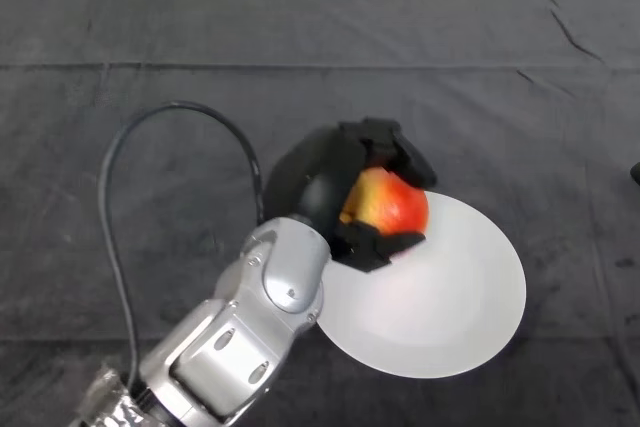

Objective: Move the apple to the plate

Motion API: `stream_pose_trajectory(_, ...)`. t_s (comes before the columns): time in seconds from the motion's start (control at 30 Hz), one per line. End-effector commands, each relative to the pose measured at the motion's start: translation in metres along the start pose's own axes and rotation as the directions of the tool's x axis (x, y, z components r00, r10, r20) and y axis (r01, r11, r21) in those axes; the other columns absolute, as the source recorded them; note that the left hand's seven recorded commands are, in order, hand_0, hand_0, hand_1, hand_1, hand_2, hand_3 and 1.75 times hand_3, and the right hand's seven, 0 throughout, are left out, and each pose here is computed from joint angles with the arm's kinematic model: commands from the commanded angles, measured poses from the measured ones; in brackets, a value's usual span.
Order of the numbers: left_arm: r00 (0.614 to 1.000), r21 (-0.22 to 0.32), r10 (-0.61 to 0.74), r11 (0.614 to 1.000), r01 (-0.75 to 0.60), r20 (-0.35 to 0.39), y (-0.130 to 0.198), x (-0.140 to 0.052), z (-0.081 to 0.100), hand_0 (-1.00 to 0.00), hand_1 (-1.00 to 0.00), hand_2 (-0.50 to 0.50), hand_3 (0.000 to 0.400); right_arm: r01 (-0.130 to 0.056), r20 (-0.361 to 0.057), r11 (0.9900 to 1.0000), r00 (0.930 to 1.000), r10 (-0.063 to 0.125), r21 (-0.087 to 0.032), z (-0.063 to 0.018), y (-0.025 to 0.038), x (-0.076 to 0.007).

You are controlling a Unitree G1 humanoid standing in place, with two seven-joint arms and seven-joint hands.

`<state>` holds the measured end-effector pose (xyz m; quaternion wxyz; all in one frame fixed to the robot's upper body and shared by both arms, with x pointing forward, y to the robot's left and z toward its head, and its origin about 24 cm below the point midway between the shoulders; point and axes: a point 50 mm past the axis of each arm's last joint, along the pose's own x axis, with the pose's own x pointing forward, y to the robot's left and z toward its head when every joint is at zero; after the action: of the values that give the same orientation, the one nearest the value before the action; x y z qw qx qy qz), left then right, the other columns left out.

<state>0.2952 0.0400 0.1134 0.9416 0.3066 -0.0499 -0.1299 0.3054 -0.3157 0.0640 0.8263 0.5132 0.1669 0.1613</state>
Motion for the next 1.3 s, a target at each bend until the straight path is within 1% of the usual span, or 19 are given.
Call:
stream_pose_trajectory(0.03, 0.997, 0.007, 0.003, 1.0, -0.003, 0.073, 0.002, 0.008, 0.017, -1.0, -1.0, 0.0, 0.4, -0.006, 0.036, 0.9996, 0.9993, 0.007, -0.027, 0.0174, 0.0099, -0.0056)
stream_pose_trajectory(0.37, 0.993, 0.007, -0.091, 0.996, 0.091, 0.077, -0.012, 0.01, 0.012, -1.0, -1.0, 0.0, 0.4, -0.006, 0.036, 0.9996, 0.9993, 0.007, -0.026, 0.0174, 0.0099, -0.0056)
stream_pose_trajectory(0.73, 0.986, 0.019, -0.159, 0.987, 0.158, 0.049, -0.026, 0.012, 0.0, -1.0, -1.0, 0.0, 0.4, -0.007, 0.035, 0.9996, 0.9993, 0.008, -0.026, 0.0174, 0.01, -0.0056)
stream_pose_trajectory(0.9, 0.982, 0.026, -0.184, 0.983, 0.183, 0.033, -0.028, 0.013, -0.002, -1.0, -1.0, 0.0, 0.4, -0.007, 0.035, 0.9996, 0.9993, 0.008, -0.026, 0.0174, 0.01, -0.0057)
stream_pose_trajectory(0.93, 0.982, 0.027, -0.187, 0.982, 0.187, 0.03, -0.028, 0.013, -0.002, -0.78, -0.64, -0.07, 0.314, -0.007, 0.035, 0.9996, 0.9993, 0.008, -0.026, 0.0174, 0.01, -0.0057)
stream_pose_trajectory(0.97, 0.981, 0.028, -0.191, 0.981, 0.19, 0.027, -0.028, 0.013, -0.002, -0.32, 0.0, -0.16, 0.129, -0.007, 0.035, 0.9996, 0.9993, 0.008, -0.026, 0.0174, 0.01, -0.0057)
stream_pose_trajectory(1.0, 0.981, 0.029, -0.195, 0.981, 0.194, 0.024, -0.028, 0.013, -0.002, -0.08, 0.0, -0.04, 0.031, -0.007, 0.035, 0.9996, 0.9993, 0.008, -0.026, 0.0174, 0.01, -0.0057)
stream_pose_trajectory(1.03, 0.98, 0.03, -0.197, 0.98, 0.197, 0.021, -0.028, 0.013, -0.002, 0.0, 0.0, 0.0, 0.0, -0.007, 0.035, 0.9996, 0.9993, 0.008, -0.026, 0.0174, 0.01, -0.0057)
stream_pose_trajectory(1.17, 0.98, 0.031, -0.199, 0.98, 0.198, 0.015, -0.022, 0.016, 0.001, 0.0, 0.0, 0.0, 0.0, -0.007, 0.035, 0.9996, 0.9994, 0.008, -0.026, 0.0175, 0.01, -0.0057)
stream_pose_trajectory(1.3, 0.985, 0.023, -0.171, 0.985, 0.17, 0.024, -0.008, 0.02, 0.007, 0.0, 0.0, 0.0, 0.0, -0.007, 0.035, 0.9996, 0.9994, 0.008, -0.026, 0.0175, 0.01, -0.0057)
